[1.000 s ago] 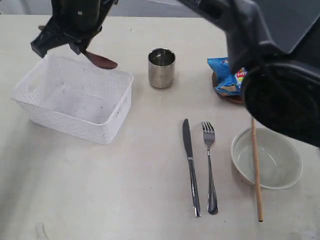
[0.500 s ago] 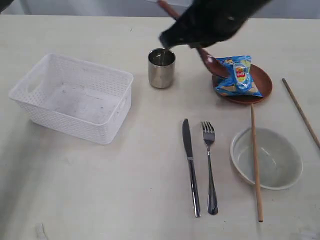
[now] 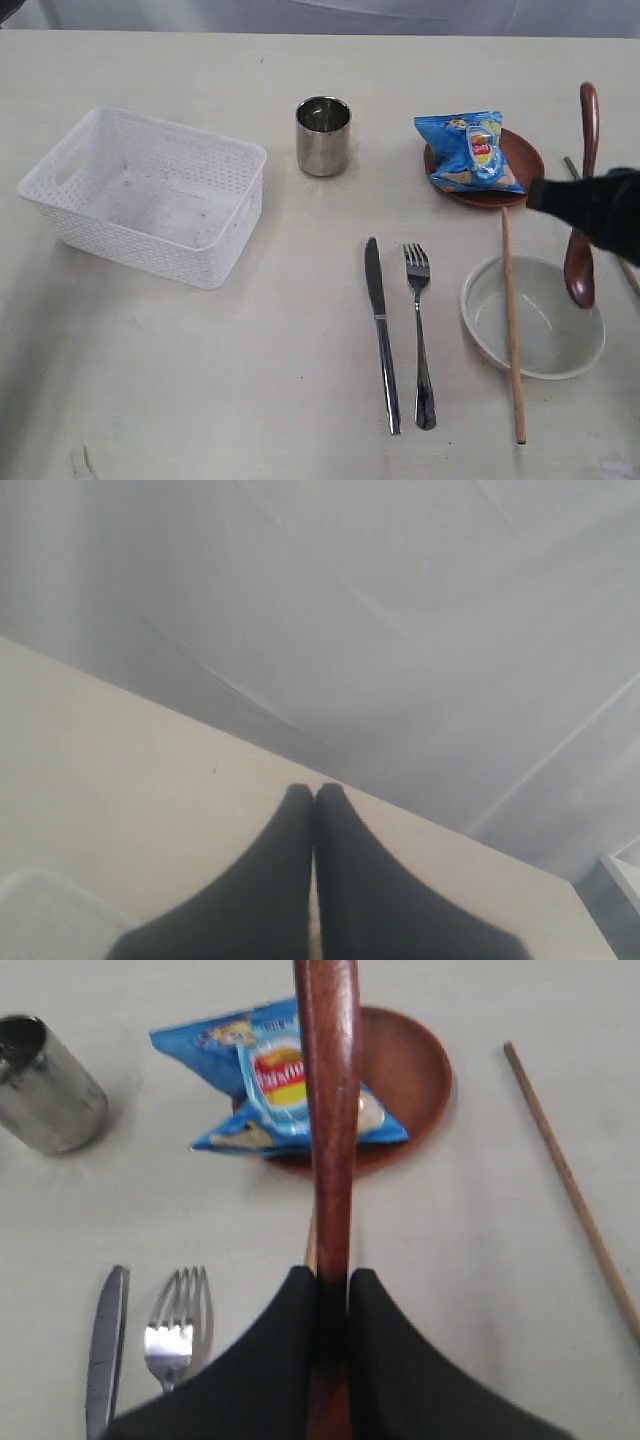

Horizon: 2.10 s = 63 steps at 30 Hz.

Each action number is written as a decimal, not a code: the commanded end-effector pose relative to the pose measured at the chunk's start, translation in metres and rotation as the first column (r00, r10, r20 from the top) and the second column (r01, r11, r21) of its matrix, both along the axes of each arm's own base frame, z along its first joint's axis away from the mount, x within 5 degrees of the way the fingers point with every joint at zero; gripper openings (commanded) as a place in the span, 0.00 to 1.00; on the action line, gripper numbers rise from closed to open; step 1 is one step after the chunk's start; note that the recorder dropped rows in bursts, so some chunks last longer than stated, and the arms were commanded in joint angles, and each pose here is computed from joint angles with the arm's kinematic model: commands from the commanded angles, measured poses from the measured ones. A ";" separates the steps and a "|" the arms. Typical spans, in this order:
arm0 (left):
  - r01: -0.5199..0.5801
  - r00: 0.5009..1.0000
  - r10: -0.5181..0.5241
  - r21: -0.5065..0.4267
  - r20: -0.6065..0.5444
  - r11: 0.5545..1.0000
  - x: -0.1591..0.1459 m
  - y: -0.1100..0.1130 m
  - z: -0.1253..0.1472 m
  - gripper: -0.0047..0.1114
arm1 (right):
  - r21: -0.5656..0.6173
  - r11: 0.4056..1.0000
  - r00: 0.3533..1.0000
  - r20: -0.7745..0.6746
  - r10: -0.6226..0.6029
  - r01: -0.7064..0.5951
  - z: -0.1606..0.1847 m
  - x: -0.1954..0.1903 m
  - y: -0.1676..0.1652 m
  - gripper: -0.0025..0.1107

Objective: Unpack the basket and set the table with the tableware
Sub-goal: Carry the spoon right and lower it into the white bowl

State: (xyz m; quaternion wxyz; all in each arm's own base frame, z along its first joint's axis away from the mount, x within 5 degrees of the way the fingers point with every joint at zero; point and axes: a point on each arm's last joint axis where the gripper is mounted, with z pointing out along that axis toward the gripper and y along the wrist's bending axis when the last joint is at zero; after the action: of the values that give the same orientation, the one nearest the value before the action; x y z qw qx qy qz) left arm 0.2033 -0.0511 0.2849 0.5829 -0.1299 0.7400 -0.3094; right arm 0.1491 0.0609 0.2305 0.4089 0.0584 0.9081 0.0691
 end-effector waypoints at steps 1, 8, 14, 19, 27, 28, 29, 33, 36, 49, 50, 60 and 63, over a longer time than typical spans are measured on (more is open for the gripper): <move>-0.003 1.000 0.003 -0.014 0.003 1.000 -0.001 0.001 0.000 0.04 | 0.020 0.999 1.000 0.002 -0.028 0.028 -0.023 -0.006 -0.006 0.02; -0.004 1.000 0.004 -0.021 0.001 1.000 -0.001 0.001 0.000 0.04 | -0.006 0.996 0.996 0.012 -0.090 0.090 -0.046 -0.010 -0.014 0.02; 0.001 1.000 -0.001 -0.011 0.003 1.000 -0.001 0.000 0.000 0.04 | 0.005 0.997 0.997 0.029 -0.077 0.077 -0.053 -0.002 -0.009 0.02; 0.003 1.000 -0.002 -0.012 0.006 1.000 -0.001 0.000 0.000 0.04 | -0.038 0.997 0.998 -0.020 -0.060 0.060 -0.063 0.001 -0.006 0.02; 0.003 1.000 -0.003 -0.013 0.008 1.000 -0.001 0.000 0.000 0.04 | -0.099 0.995 0.997 -0.064 -0.037 0.031 -0.072 0.012 0.002 0.02; 0.003 1.000 -0.003 -0.013 0.008 1.000 -0.001 0.000 0.000 0.04 | -0.102 0.994 0.997 -0.068 -0.037 0.030 -0.072 0.014 0.003 0.02; 0.003 1.000 -0.003 -0.013 0.008 1.000 -0.001 0.000 0.000 0.04 | -0.104 0.994 0.997 -0.073 -0.036 0.029 -0.073 0.015 0.003 0.02; 0.003 1.000 -0.003 -0.013 0.008 1.000 -0.001 0.000 0.000 0.04 | -0.105 0.994 0.996 -0.083 -0.033 0.024 -0.074 0.016 0.005 0.02; 0.003 1.000 -0.003 -0.013 0.008 1.000 -0.001 0.000 0.000 0.04 | -0.096 0.995 0.996 -0.086 -0.024 0.016 -0.074 0.016 0.006 0.02; 0.003 1.000 -0.003 -0.013 0.008 1.000 -0.001 0.000 0.000 0.04 | -0.087 0.996 0.996 -0.092 -0.009 0.001 -0.075 0.016 0.007 0.38; 0.003 1.000 -0.003 -0.013 0.008 1.000 -0.001 0.000 0.000 0.04 | -0.087 0.996 0.996 -0.092 -0.009 0.001 -0.075 0.016 0.007 0.38; 0.003 1.000 -0.003 -0.013 0.008 1.000 -0.001 0.000 0.000 0.04 | -0.021 0.994 0.994 0.029 -0.107 0.108 -0.046 0.016 0.000 0.38; 0.003 1.000 -0.003 -0.013 0.008 1.000 -0.001 0.000 0.000 0.04 | -0.057 0.992 0.991 0.082 -0.107 0.112 -0.023 0.022 -0.001 0.38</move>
State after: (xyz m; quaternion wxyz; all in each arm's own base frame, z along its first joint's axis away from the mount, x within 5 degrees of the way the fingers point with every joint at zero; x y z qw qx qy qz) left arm 0.2033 -0.0515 0.2855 0.5833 -0.1309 0.7375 -0.3141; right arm 0.1662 0.0632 0.1886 0.4264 0.0927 0.8988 0.0408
